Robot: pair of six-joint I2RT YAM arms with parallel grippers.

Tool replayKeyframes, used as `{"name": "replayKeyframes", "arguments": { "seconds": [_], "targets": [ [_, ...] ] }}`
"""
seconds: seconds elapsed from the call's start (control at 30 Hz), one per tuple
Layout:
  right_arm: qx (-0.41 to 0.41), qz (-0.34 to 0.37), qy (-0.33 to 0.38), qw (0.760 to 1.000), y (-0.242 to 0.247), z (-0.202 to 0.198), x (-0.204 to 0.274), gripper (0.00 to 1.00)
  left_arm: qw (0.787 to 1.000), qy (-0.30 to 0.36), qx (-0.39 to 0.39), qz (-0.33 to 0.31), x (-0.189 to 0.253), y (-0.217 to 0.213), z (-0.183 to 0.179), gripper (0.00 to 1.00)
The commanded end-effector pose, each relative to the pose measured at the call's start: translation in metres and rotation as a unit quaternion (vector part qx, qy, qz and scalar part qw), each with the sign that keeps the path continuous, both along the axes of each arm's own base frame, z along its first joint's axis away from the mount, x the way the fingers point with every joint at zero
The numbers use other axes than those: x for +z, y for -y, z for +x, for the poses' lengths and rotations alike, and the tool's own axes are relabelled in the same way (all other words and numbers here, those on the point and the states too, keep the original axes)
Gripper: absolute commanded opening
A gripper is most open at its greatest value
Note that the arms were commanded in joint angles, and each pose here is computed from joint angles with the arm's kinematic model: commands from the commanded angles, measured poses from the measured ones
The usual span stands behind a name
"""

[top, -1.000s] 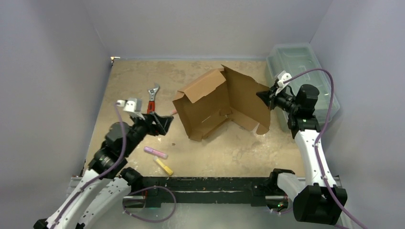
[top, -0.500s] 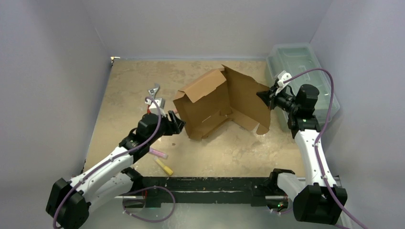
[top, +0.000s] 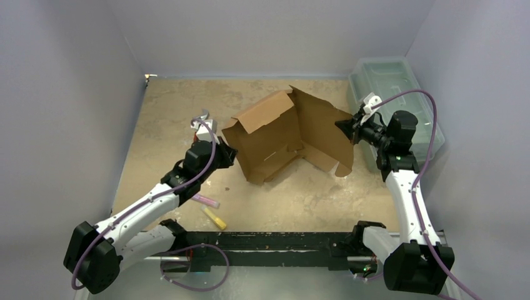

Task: Fold the paper box

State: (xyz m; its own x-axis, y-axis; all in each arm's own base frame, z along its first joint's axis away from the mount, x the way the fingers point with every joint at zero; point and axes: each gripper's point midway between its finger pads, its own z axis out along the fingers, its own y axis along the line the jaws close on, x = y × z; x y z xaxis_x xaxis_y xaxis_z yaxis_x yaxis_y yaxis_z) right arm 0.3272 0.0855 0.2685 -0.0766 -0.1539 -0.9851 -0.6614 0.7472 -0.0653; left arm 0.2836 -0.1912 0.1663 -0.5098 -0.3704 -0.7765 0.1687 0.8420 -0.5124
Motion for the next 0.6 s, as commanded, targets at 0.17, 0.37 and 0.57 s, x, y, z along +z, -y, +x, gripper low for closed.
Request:
{"name": "replayKeyframes", "arguments": {
  "seconds": [0.17,0.37,0.57],
  "targets": [
    [0.059,0.033,0.013,0.998,-0.019,-0.023,0.02,0.0,0.995,0.064,0.059,0.043,0.05,-0.015,0.032,0.0],
    [0.103,0.051,0.013,0.993,-0.031,-0.037,0.033,0.0,0.988,0.06,0.09,0.106,0.056,-0.025,0.051,0.0],
    [0.12,0.06,0.013,0.991,-0.035,-0.042,0.038,0.0,0.981,0.065,0.102,0.152,0.058,-0.027,0.067,0.0]
  ]
}}
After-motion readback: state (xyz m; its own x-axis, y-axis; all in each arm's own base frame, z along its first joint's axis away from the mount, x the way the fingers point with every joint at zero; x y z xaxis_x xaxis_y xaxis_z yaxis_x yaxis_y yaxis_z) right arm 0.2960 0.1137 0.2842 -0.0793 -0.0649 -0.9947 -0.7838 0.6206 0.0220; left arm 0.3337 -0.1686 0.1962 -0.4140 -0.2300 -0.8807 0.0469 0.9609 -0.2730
